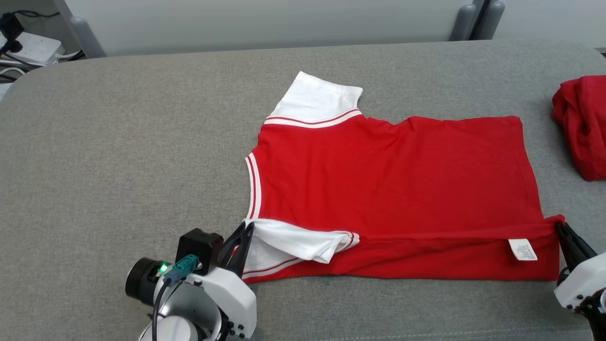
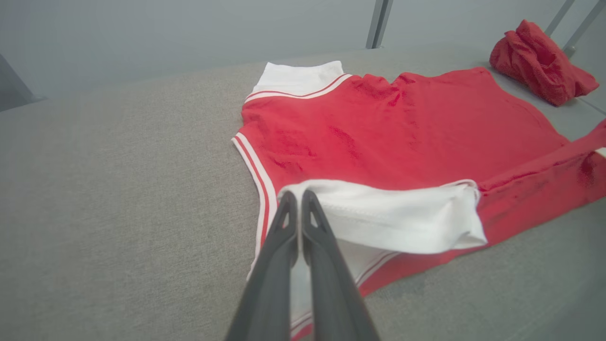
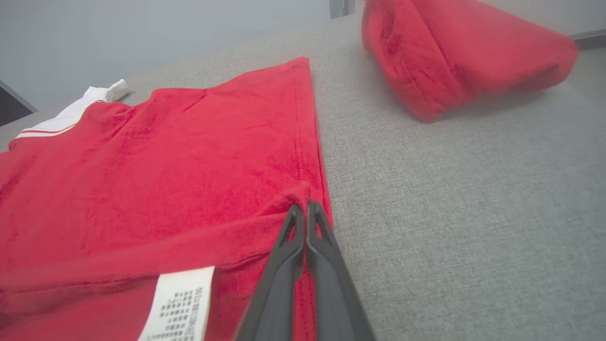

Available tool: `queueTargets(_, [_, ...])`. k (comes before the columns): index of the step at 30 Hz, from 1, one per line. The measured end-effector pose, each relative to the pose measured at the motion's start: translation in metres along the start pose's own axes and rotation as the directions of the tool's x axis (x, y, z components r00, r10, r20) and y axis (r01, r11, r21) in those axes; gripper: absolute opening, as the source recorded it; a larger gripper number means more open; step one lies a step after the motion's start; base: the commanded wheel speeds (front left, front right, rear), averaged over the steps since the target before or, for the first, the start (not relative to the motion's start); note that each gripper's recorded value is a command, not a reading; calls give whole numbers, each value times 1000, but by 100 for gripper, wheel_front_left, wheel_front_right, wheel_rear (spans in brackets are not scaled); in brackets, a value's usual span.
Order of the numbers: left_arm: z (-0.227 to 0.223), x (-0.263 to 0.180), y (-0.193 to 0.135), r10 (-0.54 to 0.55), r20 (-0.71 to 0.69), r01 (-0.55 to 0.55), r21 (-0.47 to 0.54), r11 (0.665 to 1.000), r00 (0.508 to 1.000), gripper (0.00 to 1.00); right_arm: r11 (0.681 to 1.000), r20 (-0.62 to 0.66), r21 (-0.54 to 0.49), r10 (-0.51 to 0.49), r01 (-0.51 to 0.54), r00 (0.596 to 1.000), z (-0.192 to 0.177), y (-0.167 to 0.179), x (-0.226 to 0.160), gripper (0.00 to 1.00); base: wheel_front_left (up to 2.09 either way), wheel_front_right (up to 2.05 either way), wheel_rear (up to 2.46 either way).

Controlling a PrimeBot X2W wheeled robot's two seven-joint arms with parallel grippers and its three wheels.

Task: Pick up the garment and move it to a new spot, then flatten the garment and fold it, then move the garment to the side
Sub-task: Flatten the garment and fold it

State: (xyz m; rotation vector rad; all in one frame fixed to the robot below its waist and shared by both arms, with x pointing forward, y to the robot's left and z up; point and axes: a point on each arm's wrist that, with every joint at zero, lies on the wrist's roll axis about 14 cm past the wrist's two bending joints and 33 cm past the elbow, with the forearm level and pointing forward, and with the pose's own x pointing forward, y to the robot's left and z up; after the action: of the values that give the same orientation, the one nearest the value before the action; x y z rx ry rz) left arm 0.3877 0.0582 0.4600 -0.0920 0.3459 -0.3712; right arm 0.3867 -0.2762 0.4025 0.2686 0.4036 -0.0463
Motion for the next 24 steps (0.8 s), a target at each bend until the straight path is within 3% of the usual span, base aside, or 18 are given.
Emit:
queueTargets(13, [-3,61,11,-3,-11,4,76,997,1000,0,998,-80,-55,20,-25,997,-7,14,40,0,0,0,0])
queueTargets(24, [-22,86,16,-2,-53,9,136,991,999,0,995,-119,-99,-18,6,993,-16,4,49,0,0,0,0])
